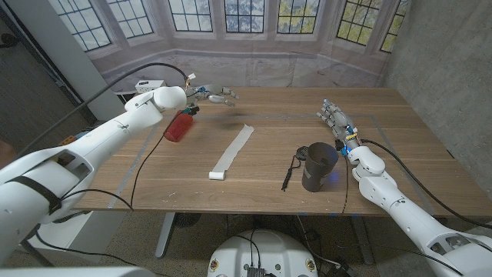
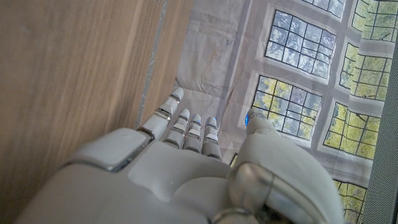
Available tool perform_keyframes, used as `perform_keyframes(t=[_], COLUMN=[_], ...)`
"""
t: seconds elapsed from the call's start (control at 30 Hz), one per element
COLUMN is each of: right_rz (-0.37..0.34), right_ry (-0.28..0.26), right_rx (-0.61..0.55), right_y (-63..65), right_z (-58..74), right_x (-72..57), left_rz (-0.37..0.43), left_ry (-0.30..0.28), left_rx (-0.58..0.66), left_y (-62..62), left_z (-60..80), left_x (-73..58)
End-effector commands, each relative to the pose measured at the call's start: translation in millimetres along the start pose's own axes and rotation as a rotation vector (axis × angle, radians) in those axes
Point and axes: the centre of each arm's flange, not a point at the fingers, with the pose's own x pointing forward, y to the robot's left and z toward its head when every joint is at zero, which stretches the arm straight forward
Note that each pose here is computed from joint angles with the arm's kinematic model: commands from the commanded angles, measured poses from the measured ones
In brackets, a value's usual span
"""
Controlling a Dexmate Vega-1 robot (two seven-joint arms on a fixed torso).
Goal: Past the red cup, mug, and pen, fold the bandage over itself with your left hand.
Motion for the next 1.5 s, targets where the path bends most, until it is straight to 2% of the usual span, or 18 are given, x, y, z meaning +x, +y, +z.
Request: perform_keyframes(t=[0.03, 0.83, 1.13, 1.5], right_rz=[-0.008, -0.018, -0.017, -0.022], right_ry=[-0.001, -0.012, -0.005, -0.007], right_rx=[0.003, 0.009, 0.004, 0.006], right_y=[-0.5, -4.1, -8.4, -11.2], right_z=[-0.9, -3.5, -4.0, -5.8], right_x=[-2.3, -3.9, -7.4, -11.3], left_rz=[-0.057, -0.163, -0.219, -0.251], left_ry=[-0.011, 0.021, 0.05, 0.081], left_rx=[0.115, 0.346, 0.394, 0.448], left_y=[15.0, 19.9, 18.8, 13.2], left_z=[13.3, 35.5, 35.1, 32.6], left_x=[10.3, 24.2, 28.7, 32.3])
